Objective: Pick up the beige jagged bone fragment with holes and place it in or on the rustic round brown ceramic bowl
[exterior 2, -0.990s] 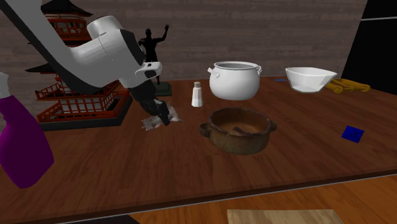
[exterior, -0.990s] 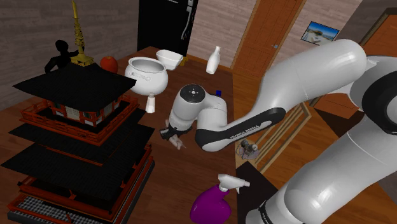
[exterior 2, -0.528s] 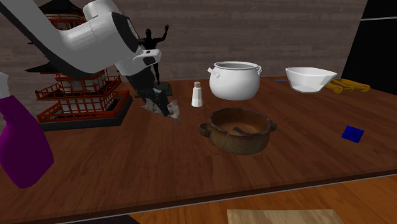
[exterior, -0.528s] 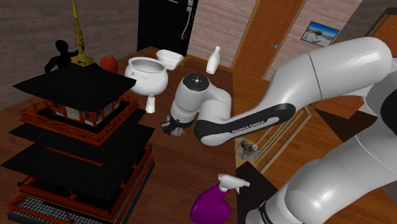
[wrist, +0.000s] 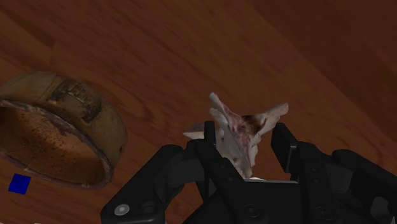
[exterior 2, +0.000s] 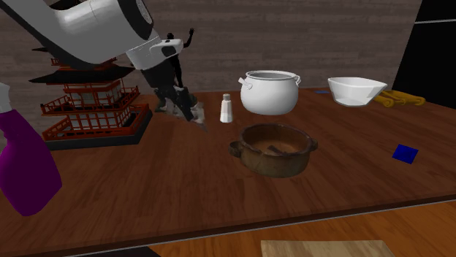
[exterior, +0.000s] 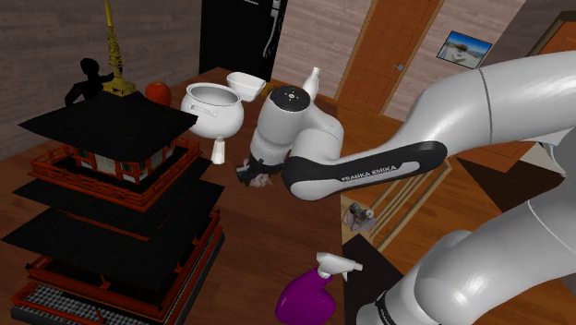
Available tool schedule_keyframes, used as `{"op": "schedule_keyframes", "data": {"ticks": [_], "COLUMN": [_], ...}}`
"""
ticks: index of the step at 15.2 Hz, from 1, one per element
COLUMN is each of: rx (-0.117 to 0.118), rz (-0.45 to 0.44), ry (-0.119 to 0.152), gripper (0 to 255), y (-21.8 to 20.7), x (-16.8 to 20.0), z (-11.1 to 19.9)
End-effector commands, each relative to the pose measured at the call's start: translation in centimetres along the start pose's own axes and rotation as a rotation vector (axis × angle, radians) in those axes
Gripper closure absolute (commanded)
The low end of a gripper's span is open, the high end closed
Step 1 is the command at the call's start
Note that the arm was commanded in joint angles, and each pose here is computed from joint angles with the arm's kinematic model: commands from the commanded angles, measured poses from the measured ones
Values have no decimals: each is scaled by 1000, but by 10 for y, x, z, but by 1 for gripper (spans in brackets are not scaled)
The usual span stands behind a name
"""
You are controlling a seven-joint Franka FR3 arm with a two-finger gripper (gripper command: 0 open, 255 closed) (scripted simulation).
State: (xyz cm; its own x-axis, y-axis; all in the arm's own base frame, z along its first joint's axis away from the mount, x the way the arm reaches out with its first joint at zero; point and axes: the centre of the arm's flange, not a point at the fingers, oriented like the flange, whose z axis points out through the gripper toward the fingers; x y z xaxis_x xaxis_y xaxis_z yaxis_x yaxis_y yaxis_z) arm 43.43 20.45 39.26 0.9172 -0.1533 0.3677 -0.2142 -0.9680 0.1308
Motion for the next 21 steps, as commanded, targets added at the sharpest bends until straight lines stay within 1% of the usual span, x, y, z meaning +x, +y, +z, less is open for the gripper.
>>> {"op": "schedule_keyframes", "data": {"ticks": [1,12,21], "rx": [0,0,0], "rz": [0,0,0], "ry": [0,0,0], "gripper": [255,255,255], "y": [1,9,116], "x": [4,25,65], "z": [-10,-61,-29]}}
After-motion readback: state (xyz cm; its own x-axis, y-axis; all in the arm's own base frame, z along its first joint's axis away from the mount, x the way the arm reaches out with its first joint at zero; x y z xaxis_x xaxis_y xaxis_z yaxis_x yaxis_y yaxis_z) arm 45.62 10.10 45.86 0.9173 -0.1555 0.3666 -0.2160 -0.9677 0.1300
